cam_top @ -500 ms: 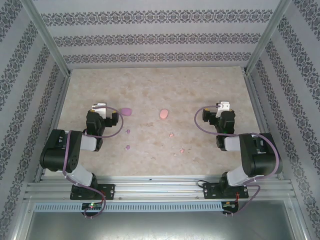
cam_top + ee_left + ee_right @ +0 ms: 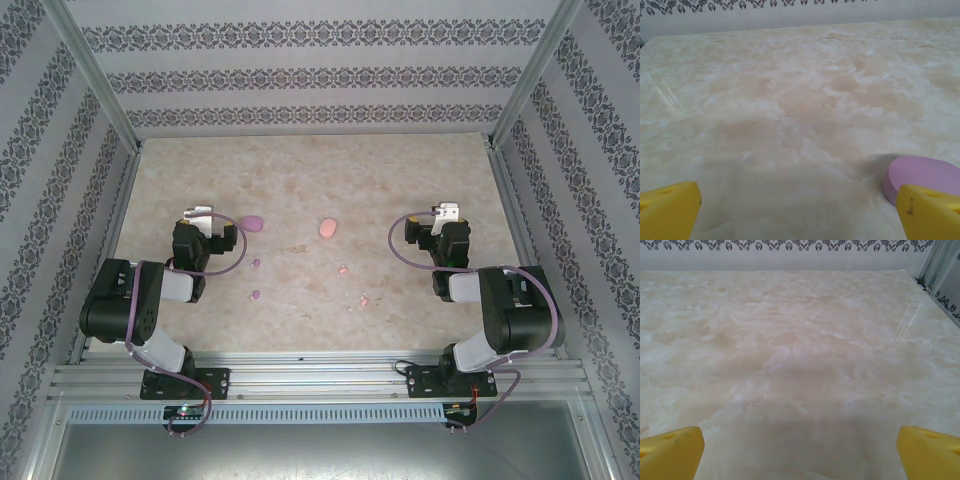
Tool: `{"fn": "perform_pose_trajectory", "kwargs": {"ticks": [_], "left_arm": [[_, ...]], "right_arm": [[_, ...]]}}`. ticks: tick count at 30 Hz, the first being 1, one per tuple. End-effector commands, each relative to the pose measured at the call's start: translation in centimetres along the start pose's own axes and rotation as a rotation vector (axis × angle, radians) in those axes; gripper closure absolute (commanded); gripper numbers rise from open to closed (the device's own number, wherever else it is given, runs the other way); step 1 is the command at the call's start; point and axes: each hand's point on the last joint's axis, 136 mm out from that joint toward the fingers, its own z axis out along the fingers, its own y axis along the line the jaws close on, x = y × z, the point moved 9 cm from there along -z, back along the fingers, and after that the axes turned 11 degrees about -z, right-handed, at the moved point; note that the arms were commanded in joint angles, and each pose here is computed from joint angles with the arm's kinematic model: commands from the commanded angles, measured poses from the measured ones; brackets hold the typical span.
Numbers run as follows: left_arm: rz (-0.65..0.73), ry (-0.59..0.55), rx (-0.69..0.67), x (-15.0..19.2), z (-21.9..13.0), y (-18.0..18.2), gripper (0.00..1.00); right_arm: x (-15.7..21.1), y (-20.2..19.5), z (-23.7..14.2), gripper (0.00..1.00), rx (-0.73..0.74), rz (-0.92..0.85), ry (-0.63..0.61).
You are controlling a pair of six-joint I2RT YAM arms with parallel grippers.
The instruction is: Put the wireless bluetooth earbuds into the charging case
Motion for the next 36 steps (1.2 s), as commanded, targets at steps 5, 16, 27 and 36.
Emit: {"fn": "perform_pose_trajectory", "kwargs": {"ticks": [5,16,27,36], "left_arm": [[-0.001,-0.004,-0.006,-0.16,-0.11,0.28,0.00],[-0.002,-0.003,-0.004,-0.13,-0.11,0.26,0.00],[-0.002,-0.003,-0.003,-0.15,-0.11,0.23,0.00],[-0.015,0.007,-0.019,-0.25,0.06,0.43,0.00]], "right_arm": [[-1.09,-0.05,0.15,0.02,-0.018,-0.003,-0.040],[-1.07,-0.05,0.16,0.02,-0.018,-0.003,-0.039],[-1.09,-0.05,0.15,0.02,-0.019,-0.001,-0.040],[-1.07,-0.15,0.25,0.02,-0.028,0.006,-0.037]]}}
